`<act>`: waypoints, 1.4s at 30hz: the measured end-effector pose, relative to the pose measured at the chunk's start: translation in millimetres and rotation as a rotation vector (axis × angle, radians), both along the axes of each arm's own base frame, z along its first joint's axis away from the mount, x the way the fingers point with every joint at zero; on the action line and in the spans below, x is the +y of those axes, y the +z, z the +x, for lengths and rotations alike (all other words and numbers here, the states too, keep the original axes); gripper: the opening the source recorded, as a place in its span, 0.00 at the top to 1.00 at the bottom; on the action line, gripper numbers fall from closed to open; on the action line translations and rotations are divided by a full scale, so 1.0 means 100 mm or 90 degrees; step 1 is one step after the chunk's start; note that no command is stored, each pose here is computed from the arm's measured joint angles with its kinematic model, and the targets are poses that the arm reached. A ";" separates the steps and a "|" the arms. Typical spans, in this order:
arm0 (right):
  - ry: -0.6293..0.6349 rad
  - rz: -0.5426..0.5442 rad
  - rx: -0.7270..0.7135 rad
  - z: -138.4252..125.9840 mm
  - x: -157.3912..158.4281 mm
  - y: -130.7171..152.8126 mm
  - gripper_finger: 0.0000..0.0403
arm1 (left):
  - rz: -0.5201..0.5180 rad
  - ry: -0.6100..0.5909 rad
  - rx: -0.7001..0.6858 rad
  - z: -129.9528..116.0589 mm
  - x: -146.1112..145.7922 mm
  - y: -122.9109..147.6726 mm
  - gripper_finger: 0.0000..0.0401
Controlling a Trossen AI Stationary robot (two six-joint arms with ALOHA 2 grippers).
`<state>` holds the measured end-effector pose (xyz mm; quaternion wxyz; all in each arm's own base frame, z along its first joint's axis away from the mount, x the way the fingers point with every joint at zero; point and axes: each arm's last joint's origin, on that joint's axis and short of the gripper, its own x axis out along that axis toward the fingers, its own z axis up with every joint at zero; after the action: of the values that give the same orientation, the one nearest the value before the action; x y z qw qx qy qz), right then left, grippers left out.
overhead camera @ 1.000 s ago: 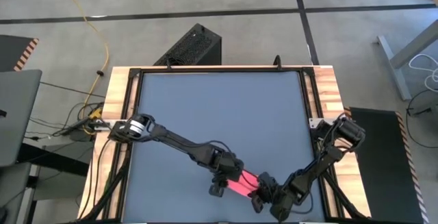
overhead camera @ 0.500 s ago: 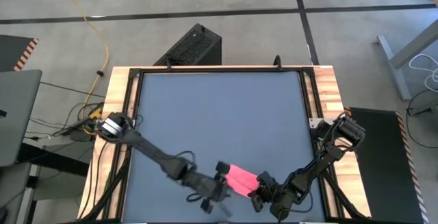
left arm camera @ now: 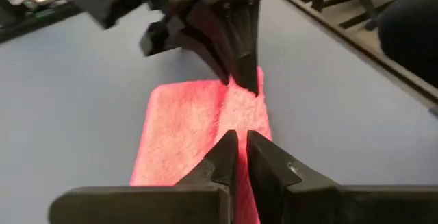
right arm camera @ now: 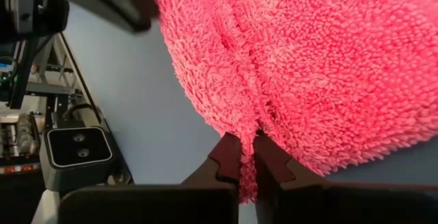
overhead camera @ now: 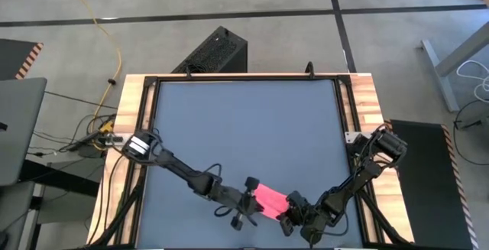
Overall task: Roll towel
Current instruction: Roll the microfiber towel
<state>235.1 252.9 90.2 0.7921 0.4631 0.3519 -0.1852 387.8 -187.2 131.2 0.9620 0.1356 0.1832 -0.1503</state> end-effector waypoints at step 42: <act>0.110 -0.153 -0.122 -0.31 0.09 0.74 0.51 | -0.092 0.083 0.191 0.05 0.36 -0.28 1.00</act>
<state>203.8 262.2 164.1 0.8845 0.3488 0.2886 -0.1125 393.0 -151.3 103.4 0.9389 0.0300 0.3217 -0.1189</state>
